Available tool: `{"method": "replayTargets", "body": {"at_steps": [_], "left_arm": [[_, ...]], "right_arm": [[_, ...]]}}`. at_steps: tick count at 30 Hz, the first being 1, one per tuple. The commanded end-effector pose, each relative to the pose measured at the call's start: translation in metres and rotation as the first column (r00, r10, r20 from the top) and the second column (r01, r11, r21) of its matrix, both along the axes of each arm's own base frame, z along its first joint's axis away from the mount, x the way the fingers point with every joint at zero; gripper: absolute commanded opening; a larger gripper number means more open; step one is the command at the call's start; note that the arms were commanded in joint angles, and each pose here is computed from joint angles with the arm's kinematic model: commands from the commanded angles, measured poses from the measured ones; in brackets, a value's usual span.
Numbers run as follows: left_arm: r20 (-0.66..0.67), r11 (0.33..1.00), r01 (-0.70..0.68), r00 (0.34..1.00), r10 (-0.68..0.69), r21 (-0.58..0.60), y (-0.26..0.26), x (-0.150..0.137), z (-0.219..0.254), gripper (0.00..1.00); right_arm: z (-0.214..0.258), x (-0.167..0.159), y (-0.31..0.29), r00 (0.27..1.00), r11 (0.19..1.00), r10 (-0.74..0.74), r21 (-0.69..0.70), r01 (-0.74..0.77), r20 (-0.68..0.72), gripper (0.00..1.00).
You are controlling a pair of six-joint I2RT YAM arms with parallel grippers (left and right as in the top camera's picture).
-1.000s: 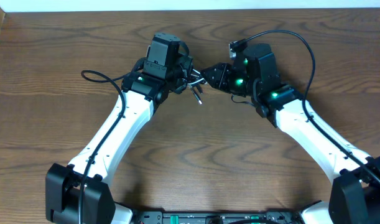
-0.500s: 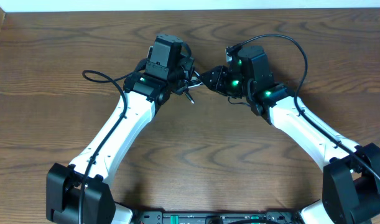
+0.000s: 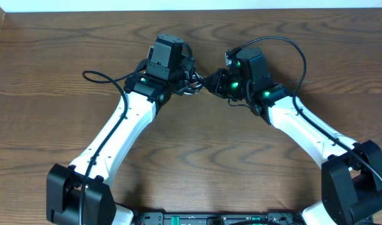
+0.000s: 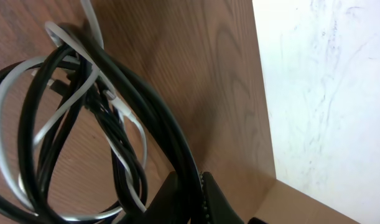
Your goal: Untangle cables
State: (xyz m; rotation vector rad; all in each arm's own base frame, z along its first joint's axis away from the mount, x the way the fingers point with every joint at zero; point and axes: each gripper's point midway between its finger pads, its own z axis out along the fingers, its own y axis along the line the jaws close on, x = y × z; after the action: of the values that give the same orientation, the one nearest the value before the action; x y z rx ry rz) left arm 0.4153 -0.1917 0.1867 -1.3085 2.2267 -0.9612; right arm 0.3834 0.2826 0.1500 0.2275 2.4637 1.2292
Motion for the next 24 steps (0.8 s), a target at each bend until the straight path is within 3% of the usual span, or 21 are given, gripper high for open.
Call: {"method": "replayTargets", "body": {"at_steps": [1,7,12,17,20,21,24], "left_arm": [[0.050,0.998,0.022,0.998,-0.025,0.060,0.003,0.000,0.007,0.07],[0.117,0.964,0.120,0.982,-0.151,0.238,0.011,0.004,0.006,0.08],[0.135,0.925,0.205,0.957,-0.258,0.319,0.009,0.003,0.006,0.08],[0.144,0.870,0.321,0.907,-0.396,0.374,-0.001,-0.002,0.006,0.08],[0.146,0.867,0.328,0.903,-0.404,0.374,-0.002,-0.003,0.006,0.08],[0.146,0.872,0.323,0.906,-0.398,0.368,-0.002,-0.002,0.007,0.08],[0.137,0.908,0.281,0.932,-0.335,0.310,-0.002,-0.002,0.006,0.07]], "right_arm": [[-0.007,-0.006,0.001,0.997,0.997,0.072,-0.042,-0.071,0.020,0.01],[-0.033,-0.002,-0.045,0.998,0.983,0.063,-0.174,-0.065,-0.015,0.01],[-0.056,-0.003,-0.095,0.996,0.957,-0.003,-0.291,-0.022,-0.085,0.01],[-0.059,0.000,-0.121,0.996,0.949,-0.007,-0.314,-0.020,-0.086,0.01],[-0.048,0.003,-0.110,0.997,0.969,0.058,-0.240,-0.066,-0.043,0.01],[-0.043,0.004,-0.105,0.997,0.974,0.077,-0.212,-0.081,-0.028,0.06],[-0.028,0.005,-0.085,0.991,0.983,0.134,-0.129,-0.130,0.022,0.38]]}}
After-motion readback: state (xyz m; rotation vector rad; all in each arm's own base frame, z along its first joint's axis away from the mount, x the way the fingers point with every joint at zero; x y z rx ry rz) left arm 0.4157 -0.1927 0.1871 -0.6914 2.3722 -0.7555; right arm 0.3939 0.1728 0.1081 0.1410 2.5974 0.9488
